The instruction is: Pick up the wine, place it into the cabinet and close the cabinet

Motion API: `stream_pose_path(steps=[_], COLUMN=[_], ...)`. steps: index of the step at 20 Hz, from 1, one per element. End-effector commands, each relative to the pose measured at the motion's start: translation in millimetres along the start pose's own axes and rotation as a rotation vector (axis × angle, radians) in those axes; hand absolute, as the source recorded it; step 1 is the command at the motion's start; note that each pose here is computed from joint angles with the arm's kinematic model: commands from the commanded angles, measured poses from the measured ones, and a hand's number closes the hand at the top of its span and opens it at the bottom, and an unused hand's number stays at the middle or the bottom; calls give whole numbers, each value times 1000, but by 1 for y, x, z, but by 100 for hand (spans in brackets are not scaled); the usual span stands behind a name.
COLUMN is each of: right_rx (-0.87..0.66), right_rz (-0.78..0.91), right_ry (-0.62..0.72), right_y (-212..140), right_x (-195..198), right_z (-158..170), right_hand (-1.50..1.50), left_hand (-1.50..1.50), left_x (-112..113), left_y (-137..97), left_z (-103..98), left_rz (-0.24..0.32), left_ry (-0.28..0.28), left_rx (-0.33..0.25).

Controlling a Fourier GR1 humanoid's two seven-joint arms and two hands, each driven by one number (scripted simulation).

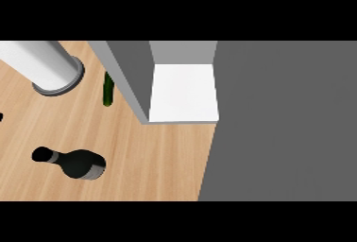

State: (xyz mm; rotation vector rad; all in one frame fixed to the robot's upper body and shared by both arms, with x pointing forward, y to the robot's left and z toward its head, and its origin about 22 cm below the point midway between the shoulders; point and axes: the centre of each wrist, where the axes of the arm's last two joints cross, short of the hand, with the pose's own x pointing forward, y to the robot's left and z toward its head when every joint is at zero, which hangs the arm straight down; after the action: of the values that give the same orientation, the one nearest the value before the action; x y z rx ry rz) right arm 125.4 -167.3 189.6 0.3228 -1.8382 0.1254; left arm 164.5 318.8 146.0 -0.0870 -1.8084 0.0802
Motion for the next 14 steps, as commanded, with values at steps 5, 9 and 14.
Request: stream_pose_path(steps=[5,9,14], right_rx=[-40,-32,-36], right_rz=[38,42,53], right_ry=[-91,-109,-97], right_y=[1,2,4], right_x=[39,35,33], right_z=[35,33,28], right_hand=[-150,-150,-150], left_hand=[-150,-150,-150], left_x=[-38,-68,-93], left_y=[25,11,27], left_z=[8,15,18], left_rz=[-27,-28,-39], left_ry=[26,38,61], left_rx=[25,39,74])
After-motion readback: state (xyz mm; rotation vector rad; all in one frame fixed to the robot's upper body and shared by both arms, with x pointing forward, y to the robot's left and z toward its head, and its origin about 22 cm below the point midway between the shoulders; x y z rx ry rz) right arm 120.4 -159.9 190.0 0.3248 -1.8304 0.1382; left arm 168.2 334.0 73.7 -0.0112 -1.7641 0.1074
